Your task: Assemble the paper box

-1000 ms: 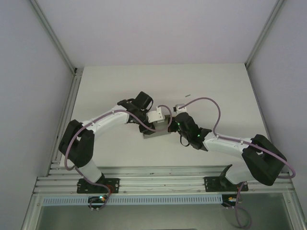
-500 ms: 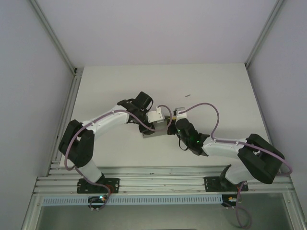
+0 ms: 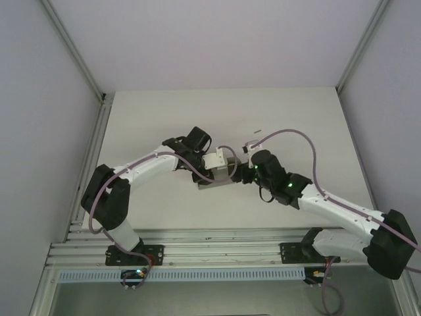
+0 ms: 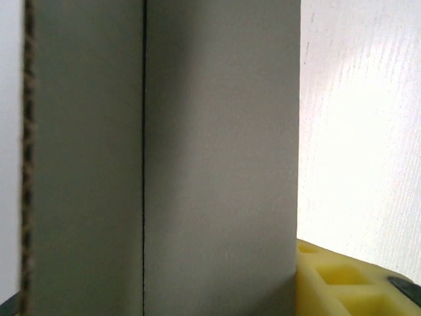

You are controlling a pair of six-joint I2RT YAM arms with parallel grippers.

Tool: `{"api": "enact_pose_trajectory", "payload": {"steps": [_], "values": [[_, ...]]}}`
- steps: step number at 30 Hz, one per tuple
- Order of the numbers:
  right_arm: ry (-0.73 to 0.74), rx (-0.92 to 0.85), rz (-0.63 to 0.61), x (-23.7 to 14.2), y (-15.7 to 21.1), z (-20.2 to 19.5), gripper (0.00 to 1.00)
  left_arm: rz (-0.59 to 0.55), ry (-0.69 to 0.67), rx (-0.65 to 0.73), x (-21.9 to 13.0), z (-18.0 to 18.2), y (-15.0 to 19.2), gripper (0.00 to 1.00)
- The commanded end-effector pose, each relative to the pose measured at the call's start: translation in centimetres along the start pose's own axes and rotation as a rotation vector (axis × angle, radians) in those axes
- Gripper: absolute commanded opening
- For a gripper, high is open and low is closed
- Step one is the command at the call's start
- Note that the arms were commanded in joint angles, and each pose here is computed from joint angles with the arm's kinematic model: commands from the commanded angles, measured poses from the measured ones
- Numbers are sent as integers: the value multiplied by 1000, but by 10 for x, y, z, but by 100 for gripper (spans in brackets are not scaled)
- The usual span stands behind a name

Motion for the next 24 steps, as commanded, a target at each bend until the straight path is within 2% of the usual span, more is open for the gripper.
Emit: {"api": "enact_pose_trajectory", "payload": {"steps": [1,2,4,8,11,15,21,24], "values": [[-78,-10,84,-6,-1,-16,69,34,32,21,4,-3,8,48],[-120,-20,93,-5,-3,-18,68,33,31,23,3,-3,8,48],[-192,-67,120,-5,-12,-19,59,38,33,29,3,-4,9,48],[-341,-264,187,-2,-17,-10,58,33,31,39,1,-4,8,48],[-284,-291,221,9,-23,-15,52,30,34,43,1,-4,8,48],[-254,-303,281,24,-23,-23,51,32,39,48,0,-5,8,48],[-252,-309,305,37,-23,-27,49,34,38,48,0,-5,8,48],[-252,-308,328,45,-20,-29,40,31,35,51,0,-4,7,48]]}}
Point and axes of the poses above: each hand's point on the last joint's axis, 136 mm out from that joint toward the fingers, its own x axis out along the fingers, its own z axis along the line the jaws close on, y = z × x, the point moved 10 cm from there along -x, back along the fingers, and after that the axes turned 10 degrees about -x, right-handed, at the moved point
